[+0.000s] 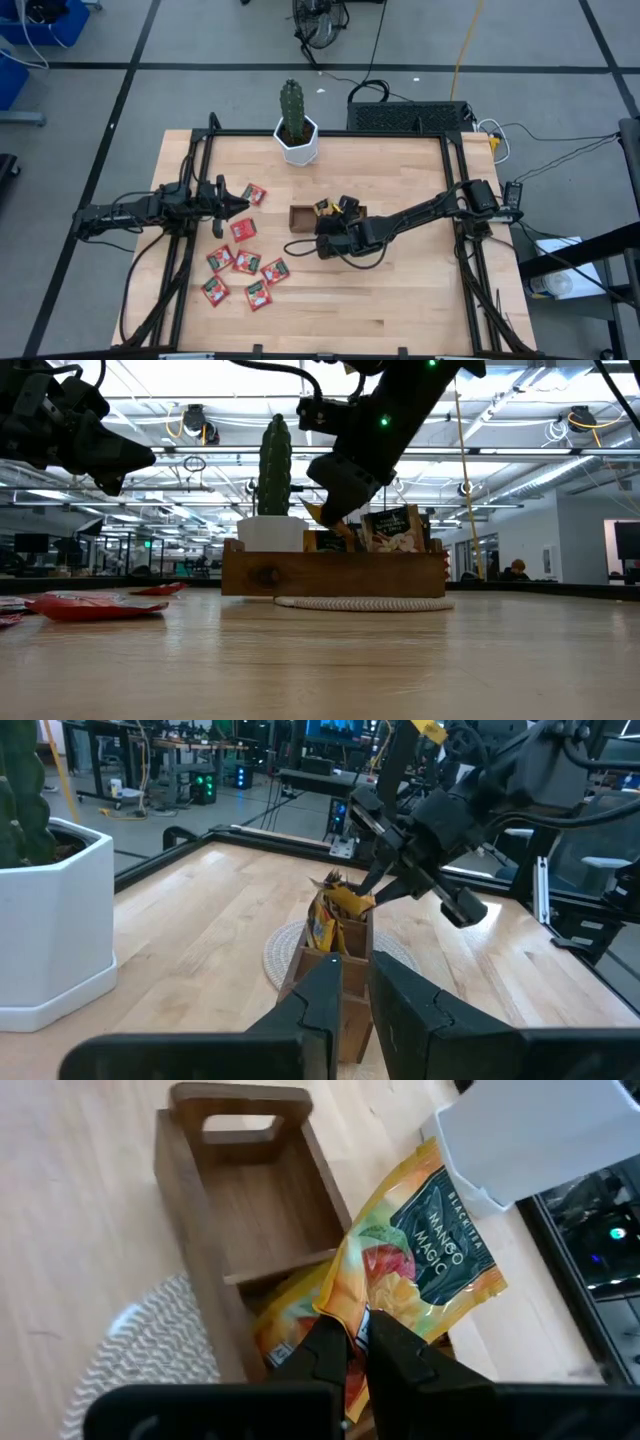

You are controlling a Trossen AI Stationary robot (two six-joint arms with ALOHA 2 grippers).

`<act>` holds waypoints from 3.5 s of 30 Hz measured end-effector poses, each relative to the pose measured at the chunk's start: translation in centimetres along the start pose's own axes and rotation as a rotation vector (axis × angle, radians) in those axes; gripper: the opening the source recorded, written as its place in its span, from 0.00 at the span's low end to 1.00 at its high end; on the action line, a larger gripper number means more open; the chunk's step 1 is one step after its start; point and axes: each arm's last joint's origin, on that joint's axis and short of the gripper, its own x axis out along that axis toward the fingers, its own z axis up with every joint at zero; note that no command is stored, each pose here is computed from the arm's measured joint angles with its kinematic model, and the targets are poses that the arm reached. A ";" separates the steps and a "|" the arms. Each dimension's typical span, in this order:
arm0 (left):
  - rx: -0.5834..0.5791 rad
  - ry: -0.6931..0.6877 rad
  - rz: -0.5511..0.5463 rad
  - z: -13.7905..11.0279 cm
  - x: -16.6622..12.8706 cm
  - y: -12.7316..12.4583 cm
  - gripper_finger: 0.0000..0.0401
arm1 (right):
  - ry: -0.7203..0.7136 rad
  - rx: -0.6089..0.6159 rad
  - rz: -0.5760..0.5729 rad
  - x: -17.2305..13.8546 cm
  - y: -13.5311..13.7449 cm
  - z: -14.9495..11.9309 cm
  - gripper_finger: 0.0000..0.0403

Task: Pick & Place Tea
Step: Put the orange tea bag into the middle section of the wooden organizer

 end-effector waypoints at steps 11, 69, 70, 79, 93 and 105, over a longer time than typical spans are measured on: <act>0.000 0.000 0.000 0.0 0.0 0.0 0.14 | 0.023 0.003 0.029 2.2 -0.1 -2.4 0.03; 0.000 0.000 0.000 0.0 0.0 0.0 0.14 | 0.049 -0.214 0.384 -3.1 -5.8 3.9 0.00; 0.000 0.000 0.000 0.0 0.0 0.0 0.14 | 0.088 -0.221 0.399 -2.3 -5.4 3.5 0.00; 0.000 0.000 0.000 0.0 0.0 0.0 0.14 | 0.222 -0.302 0.422 2.3 -2.5 1.5 0.00; 0.000 0.000 0.000 0.0 0.0 0.0 0.14 | 0.198 -0.276 0.412 3.4 -3.2 1.8 0.00; 0.000 0.000 0.000 0.0 0.0 0.0 0.14 | 0.226 -0.228 0.424 4.6 -2.4 -0.5 0.00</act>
